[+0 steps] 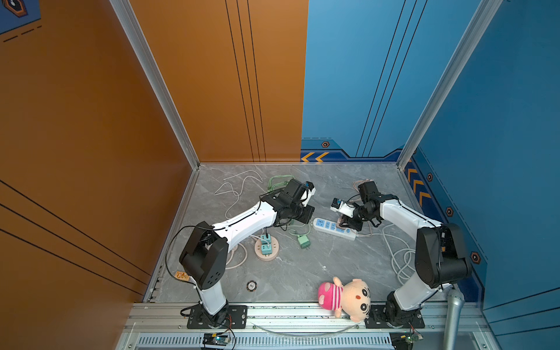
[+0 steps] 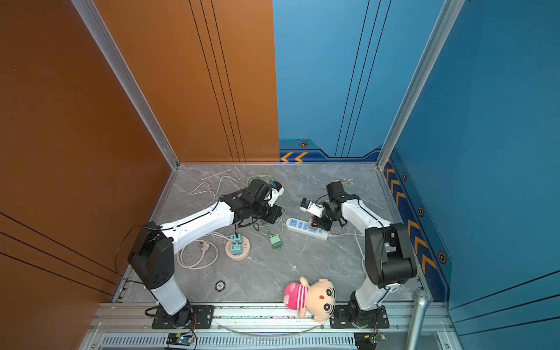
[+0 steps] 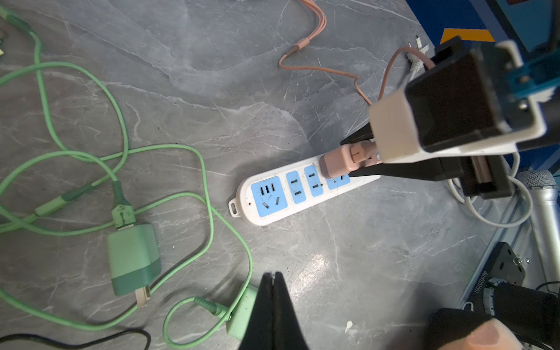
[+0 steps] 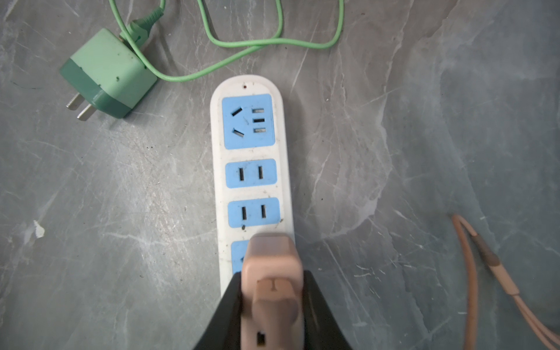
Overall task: Insert plugs into power strip
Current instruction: Insert the plug into the socket.
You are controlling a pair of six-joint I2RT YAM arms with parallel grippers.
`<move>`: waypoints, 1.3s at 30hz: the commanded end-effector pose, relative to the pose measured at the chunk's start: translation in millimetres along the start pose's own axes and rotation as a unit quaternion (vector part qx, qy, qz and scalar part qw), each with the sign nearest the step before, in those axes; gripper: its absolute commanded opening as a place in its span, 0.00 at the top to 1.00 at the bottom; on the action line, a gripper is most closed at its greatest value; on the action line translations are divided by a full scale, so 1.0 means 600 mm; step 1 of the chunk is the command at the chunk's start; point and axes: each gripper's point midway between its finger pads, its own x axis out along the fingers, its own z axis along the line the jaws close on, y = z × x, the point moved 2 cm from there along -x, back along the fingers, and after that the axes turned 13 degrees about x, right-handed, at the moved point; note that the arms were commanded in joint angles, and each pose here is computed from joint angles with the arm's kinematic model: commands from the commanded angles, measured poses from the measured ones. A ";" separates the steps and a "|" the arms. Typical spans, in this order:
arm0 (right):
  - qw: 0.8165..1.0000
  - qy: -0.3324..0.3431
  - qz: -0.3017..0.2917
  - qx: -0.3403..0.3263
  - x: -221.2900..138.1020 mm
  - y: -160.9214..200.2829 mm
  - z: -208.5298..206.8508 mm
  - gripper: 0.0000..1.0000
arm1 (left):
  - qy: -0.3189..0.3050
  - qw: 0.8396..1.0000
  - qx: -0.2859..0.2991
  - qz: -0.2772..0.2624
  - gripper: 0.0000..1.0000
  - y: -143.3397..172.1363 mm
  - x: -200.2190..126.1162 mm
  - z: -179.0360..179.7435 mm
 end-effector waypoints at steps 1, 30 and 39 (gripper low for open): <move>0.988 0.003 0.151 0.027 0.056 0.119 -0.002 1.00 | 0.005 1.000 0.001 0.010 1.00 0.000 -0.009 -0.008; 0.988 0.002 0.156 0.009 0.060 0.104 0.012 0.92 | -0.071 0.994 -0.082 0.021 1.00 -0.055 0.117 0.020; 0.992 0.006 0.122 0.014 0.045 0.070 0.012 0.83 | -0.064 0.995 -0.077 0.018 1.00 -0.060 0.114 0.016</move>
